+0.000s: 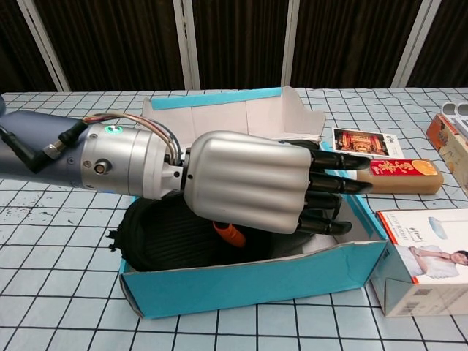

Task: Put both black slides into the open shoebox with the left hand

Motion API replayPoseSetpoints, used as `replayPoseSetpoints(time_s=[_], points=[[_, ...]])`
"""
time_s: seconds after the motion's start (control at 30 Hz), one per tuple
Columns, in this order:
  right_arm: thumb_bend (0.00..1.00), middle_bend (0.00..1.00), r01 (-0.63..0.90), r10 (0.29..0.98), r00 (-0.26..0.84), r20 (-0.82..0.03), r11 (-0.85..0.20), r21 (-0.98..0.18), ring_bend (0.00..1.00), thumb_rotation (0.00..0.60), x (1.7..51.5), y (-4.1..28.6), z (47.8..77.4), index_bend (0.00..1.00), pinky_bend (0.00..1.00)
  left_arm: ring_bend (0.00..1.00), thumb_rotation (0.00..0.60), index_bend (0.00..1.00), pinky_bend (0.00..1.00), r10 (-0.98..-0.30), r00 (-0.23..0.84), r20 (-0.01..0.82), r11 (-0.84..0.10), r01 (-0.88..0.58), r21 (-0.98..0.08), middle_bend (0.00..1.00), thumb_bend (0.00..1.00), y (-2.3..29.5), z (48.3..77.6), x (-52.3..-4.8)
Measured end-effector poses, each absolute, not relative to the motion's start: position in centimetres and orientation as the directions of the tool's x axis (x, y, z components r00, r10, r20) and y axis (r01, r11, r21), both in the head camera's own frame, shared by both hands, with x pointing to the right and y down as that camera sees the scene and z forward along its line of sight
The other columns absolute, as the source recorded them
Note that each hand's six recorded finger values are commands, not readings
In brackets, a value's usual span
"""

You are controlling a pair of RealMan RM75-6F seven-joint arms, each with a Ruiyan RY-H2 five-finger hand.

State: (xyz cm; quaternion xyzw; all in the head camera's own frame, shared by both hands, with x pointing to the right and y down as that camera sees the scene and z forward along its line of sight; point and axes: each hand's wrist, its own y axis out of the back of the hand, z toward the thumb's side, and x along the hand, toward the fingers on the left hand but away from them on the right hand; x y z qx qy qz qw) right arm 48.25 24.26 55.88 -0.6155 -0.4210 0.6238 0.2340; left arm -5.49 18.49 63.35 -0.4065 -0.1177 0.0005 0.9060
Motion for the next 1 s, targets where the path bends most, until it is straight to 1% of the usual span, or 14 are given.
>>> replayPoseSetpoints(time_s=[0.3, 0.47, 0.5, 0.53, 0.57, 0.67, 0.7, 0.77, 0.8, 0.87, 0.9, 0.93, 1.0], points=[[0.23, 0.16, 0.228, 0.809, -0.136, -0.571, -0.536, -0.813, 0.25, 0.6, 48.3, 24.3, 55.9, 0.18, 0.22, 0.0, 0.264, 0.09, 0.01, 0.096, 0.972, 0.215, 0.692, 0.09, -0.717, 0.21, 0.04, 18.5, 61.5, -6.4], [0.23, 0.16, 0.229, 0.809, -0.138, -0.572, -0.535, -0.813, 0.25, 0.6, 48.4, 24.3, 55.9, 0.18, 0.22, 0.0, 0.257, 0.09, 0.01, 0.086, 0.976, 0.198, 0.706, 0.081, -0.704, 0.21, 0.08, 18.0, 60.0, -6.7], [0.23, 0.16, 0.229, 0.809, -0.138, -0.571, -0.535, -0.813, 0.25, 0.6, 48.4, 24.3, 55.9, 0.18, 0.22, 0.0, 0.268, 0.09, 0.01, 0.079, 0.979, 0.19, 0.709, 0.079, -0.701, 0.21, 0.08, 17.7, 59.4, -6.8], [0.23, 0.16, 0.229, 0.81, -0.138, -0.57, -0.534, -0.814, 0.25, 0.6, 48.4, 24.3, 55.9, 0.19, 0.22, 0.0, 0.303, 0.09, 0.01, 0.071, 0.981, 0.182, 0.711, 0.078, -0.699, 0.21, 0.09, 17.5, 58.9, -6.8], [0.23, 0.16, 0.228, 0.81, -0.138, -0.57, -0.534, -0.814, 0.25, 0.6, 48.3, 24.3, 55.9, 0.19, 0.22, 0.0, 0.361, 0.09, 0.01, 0.063, 0.983, 0.171, 0.715, 0.076, -0.695, 0.21, 0.09, 17.2, 58.4, -6.8], [0.23, 0.16, 0.226, 0.809, -0.137, -0.571, -0.536, -0.813, 0.25, 0.6, 48.3, 24.3, 55.9, 0.19, 0.22, 0.03, 0.49, 0.09, 0.03, 0.036, 0.992, 0.123, 0.726, 0.059, -0.686, 0.22, 0.11, 16.5, 56.8, -6.9], [0.23, 0.16, 0.224, 0.809, -0.137, -0.572, -0.537, -0.813, 0.25, 0.6, 48.2, 24.3, 55.9, 0.19, 0.22, 0.03, 0.513, 0.1, 0.03, 0.021, 0.995, 0.098, 0.72, 0.053, -0.692, 0.22, 0.11, 16.4, 56.3, -7.1], [0.23, 0.16, 0.222, 0.808, -0.136, -0.573, -0.538, -0.813, 0.25, 0.6, 48.1, 24.3, 55.9, 0.19, 0.22, 0.05, 0.586, 0.12, 0.06, -0.01, 0.999, 0.051, 0.693, 0.043, -0.719, 0.24, 0.13, 16.4, 55.2, -7.4], [0.23, 0.16, 0.221, 0.808, -0.136, -0.573, -0.539, -0.813, 0.25, 0.6, 48.1, 24.3, 55.9, 0.19, 0.22, 0.07, 0.599, 0.14, 0.08, -0.042, 0.999, 0.018, 0.663, 0.041, -0.748, 0.26, 0.13, 16.4, 54.6, -7.7], [0.23, 0.17, 0.219, 0.807, -0.136, -0.574, -0.541, -0.812, 0.25, 0.6, 48.1, 24.4, 55.9, 0.19, 0.22, 0.11, 0.6, 0.18, 0.13, -0.103, 0.994, -0.027, 0.606, 0.041, -0.794, 0.29, 0.13, 16.2, 53.8, -8.4], [0.23, 0.17, 0.219, 0.807, -0.135, -0.575, -0.542, -0.812, 0.25, 0.6, 48.0, 24.3, 56.0, 0.19, 0.22, 0.12, 0.6, 0.2, 0.15, -0.146, 0.988, -0.056, 0.563, 0.037, -0.825, 0.31, 0.13, 16.0, 53.4, -8.8], [0.23, 0.16, 0.219, 0.806, -0.136, -0.576, -0.543, -0.811, 0.25, 0.6, 48.0, 24.3, 56.0, 0.19, 0.22, 0.15, 0.6, 0.23, 0.18, -0.178, 0.981, -0.074, 0.53, 0.032, -0.848, 0.33, 0.13, 15.8, 53.2, -9.1], [0.23, 0.16, 0.218, 0.804, -0.14, -0.578, -0.544, -0.81, 0.25, 0.6, 48.1, 24.3, 56.1, 0.19, 0.22, 0.18, 0.6, 0.26, 0.21, -0.238, 0.964, -0.12, 0.454, 0.001, -0.891, 0.36, 0.14, 15.5, 52.7, -9.4]])
